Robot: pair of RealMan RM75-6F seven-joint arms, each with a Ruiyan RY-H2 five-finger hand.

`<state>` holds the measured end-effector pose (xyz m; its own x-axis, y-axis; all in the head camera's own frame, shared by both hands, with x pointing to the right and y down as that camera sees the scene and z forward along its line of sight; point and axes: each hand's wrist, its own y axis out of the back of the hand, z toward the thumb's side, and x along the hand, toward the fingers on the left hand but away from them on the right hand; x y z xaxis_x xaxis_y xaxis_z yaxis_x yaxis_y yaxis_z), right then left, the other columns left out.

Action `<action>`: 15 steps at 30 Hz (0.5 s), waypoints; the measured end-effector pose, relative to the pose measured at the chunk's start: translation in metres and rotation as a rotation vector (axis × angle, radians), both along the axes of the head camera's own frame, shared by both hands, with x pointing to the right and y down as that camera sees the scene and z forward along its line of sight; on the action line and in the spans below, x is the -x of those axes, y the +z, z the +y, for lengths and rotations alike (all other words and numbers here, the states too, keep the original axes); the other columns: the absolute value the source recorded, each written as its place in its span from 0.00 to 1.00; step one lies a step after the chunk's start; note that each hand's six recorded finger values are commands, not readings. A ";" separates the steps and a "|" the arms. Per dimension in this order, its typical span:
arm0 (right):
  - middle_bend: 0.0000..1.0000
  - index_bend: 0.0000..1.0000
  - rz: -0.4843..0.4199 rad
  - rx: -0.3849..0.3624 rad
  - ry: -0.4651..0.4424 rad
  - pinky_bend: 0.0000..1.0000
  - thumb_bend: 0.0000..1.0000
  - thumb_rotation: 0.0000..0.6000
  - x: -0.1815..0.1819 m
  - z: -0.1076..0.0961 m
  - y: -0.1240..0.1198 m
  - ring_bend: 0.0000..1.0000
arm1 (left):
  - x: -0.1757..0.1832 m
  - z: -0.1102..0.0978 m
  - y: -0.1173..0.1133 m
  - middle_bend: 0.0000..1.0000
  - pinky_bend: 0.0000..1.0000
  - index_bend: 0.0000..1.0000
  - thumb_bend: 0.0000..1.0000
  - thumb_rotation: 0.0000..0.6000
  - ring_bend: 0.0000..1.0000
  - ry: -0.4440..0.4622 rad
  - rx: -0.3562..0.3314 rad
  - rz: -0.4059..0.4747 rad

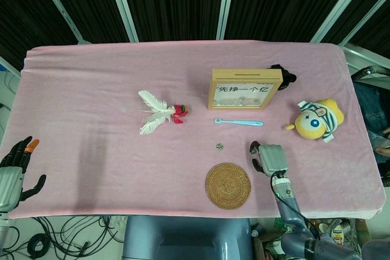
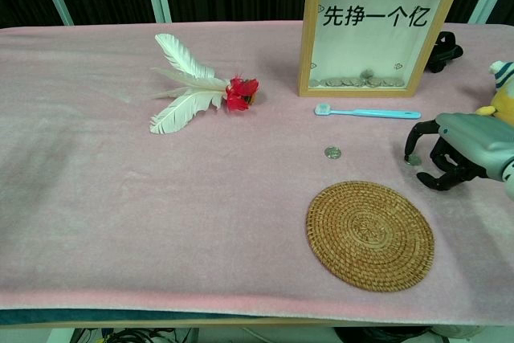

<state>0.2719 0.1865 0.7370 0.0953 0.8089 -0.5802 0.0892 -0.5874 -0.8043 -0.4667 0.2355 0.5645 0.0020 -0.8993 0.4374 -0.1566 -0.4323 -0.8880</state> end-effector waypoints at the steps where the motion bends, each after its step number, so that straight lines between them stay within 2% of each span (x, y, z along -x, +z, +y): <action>1: 0.89 0.40 0.001 0.001 0.000 0.96 0.30 1.00 0.000 0.000 0.000 0.95 | 0.000 0.000 0.000 0.00 0.20 0.01 0.35 1.00 0.00 0.000 0.000 0.000; 15: 0.89 0.42 0.005 0.008 0.005 0.96 0.30 1.00 -0.003 0.001 0.002 0.95 | 0.000 0.000 0.000 0.00 0.20 0.01 0.35 1.00 0.00 0.000 -0.001 -0.001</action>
<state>0.2746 0.1874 0.7390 0.0886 0.8046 -0.5872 0.0885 -0.5936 -0.7999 -0.4668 0.2355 0.5644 0.0017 -0.8997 0.4366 -0.1558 -0.4315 -0.8886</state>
